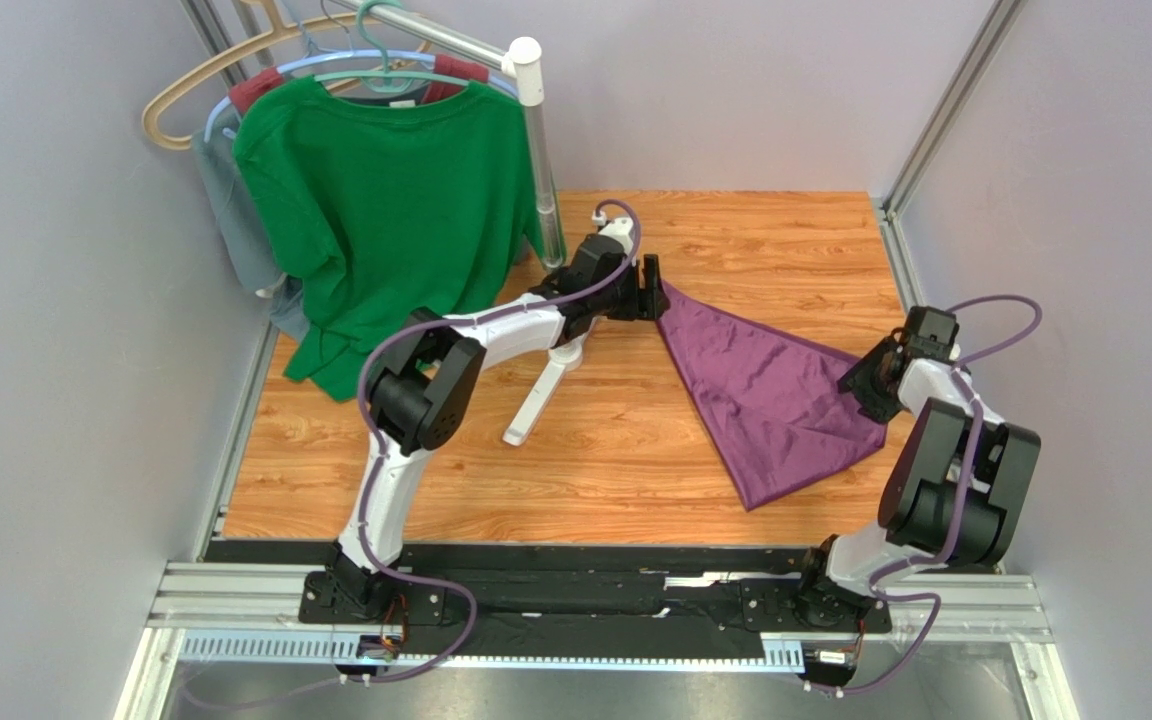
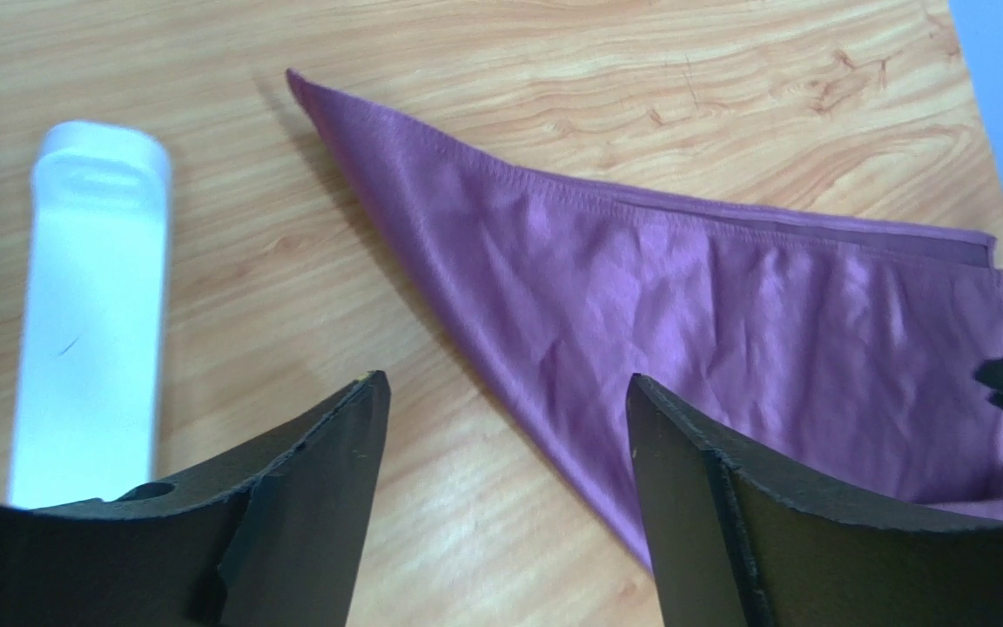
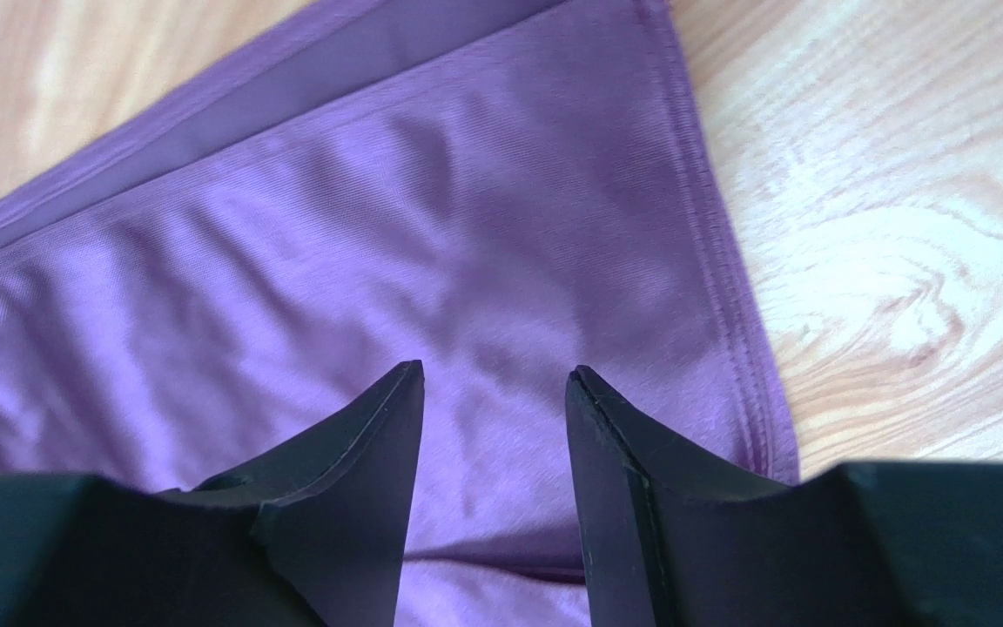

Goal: Fold the napkin, place the utensils inside, and roll it up
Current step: Fold the napkin

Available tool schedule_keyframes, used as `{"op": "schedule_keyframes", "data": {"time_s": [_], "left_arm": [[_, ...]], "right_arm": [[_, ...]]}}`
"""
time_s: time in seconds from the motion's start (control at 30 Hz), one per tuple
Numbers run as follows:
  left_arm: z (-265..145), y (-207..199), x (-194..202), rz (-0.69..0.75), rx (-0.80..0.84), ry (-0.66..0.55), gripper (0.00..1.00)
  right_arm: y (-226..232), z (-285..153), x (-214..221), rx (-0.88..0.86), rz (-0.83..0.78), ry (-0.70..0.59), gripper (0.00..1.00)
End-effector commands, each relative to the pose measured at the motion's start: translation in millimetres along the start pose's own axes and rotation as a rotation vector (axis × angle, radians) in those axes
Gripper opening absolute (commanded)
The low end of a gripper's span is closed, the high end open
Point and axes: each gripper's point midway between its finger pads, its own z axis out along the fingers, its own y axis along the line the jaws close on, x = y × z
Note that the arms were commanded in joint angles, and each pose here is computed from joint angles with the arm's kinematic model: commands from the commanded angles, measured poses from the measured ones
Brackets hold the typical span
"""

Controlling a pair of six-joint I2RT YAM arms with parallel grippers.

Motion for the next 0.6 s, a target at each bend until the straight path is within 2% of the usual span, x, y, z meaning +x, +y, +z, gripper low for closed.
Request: {"op": "schedule_keyframes", "data": {"time_s": [0.0, 0.13, 0.27, 0.43, 0.57], "left_arm": [[17.9, -10.9, -32.3, -0.048, 0.031, -0.109, 0.74], [42.3, -1.9, -36.2, -0.108, -0.006, -0.149, 0.72], [49.3, 12.8, -41.6, -0.154, -0.095, -0.167, 0.69], [48.1, 27.6, -43.1, -0.19, -0.19, -0.174, 0.7], [50.8, 28.0, -41.9, -0.199, -0.207, -0.164, 0.72]], "right_arm": [[22.3, -27.1, -19.5, -0.112, -0.021, -0.072, 0.47], [35.5, -47.5, -26.9, -0.175, -0.022, -0.11, 0.47], [41.0, -60.1, -30.3, -0.201, -0.036, -0.12, 0.47], [47.8, -71.0, -35.2, -0.233, -0.04, -0.139, 0.47], [51.6, -72.9, -34.2, -0.256, -0.037, -0.137, 0.47]]}}
